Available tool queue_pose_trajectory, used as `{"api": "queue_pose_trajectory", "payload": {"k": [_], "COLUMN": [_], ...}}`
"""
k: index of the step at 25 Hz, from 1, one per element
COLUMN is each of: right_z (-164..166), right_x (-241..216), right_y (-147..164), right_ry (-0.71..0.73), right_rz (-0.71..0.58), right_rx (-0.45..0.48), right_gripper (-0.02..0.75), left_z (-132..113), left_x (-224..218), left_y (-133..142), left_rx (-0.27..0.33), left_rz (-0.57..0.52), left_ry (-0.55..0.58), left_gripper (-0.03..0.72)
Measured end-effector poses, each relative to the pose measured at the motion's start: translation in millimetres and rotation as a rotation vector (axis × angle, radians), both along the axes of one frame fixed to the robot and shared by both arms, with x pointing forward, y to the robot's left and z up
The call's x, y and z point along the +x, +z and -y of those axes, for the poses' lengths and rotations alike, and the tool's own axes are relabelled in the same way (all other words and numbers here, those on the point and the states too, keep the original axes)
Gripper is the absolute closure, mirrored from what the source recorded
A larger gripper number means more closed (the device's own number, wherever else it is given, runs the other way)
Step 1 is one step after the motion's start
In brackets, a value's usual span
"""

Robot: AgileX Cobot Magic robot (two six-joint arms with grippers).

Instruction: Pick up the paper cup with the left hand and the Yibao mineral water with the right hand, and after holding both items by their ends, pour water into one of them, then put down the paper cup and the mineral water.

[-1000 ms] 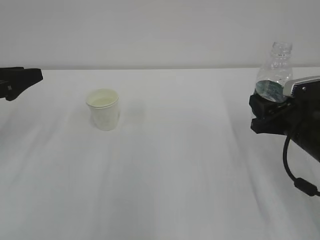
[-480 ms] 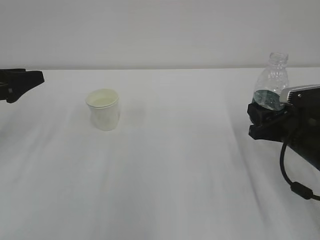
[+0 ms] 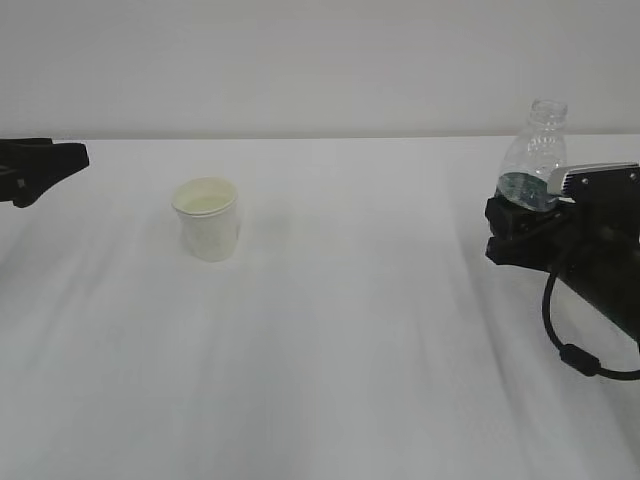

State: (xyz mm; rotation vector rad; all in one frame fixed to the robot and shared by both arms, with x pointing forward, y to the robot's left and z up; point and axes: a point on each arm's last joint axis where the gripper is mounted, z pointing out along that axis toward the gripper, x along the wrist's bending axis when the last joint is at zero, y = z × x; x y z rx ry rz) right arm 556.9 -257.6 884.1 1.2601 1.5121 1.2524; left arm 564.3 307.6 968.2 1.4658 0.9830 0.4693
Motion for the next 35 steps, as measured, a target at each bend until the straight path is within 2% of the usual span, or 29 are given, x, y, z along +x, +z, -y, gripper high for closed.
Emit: {"api": "queue_pose_trajectory", "payload": {"k": [8, 25, 35], "right_z": [-2.0, -5.5, -6.0], "right_x": [20.1, 51.9, 54.5], "right_y": [-2.6, -31.5, -42.1], "right_ry": [-0.001, -0.004, -0.002], "right_rz": [0.031, 0.017, -0.002], "right_rx": [0.010, 0.038, 0.041], "right_gripper": [0.311, 0.311, 0.311], "left_z": [0.0, 0.7, 1.0], "left_x": [0.0, -0.7, -1.0], "left_y": [0.0, -0.6, -0.9], "left_rx": [0.018, 0.028, 0.032], "left_rz": [0.014, 0.013, 0.012], "left_ry": [-0.004, -0.016, -0.021], "left_gripper": [0.181, 0.181, 0.199]}}
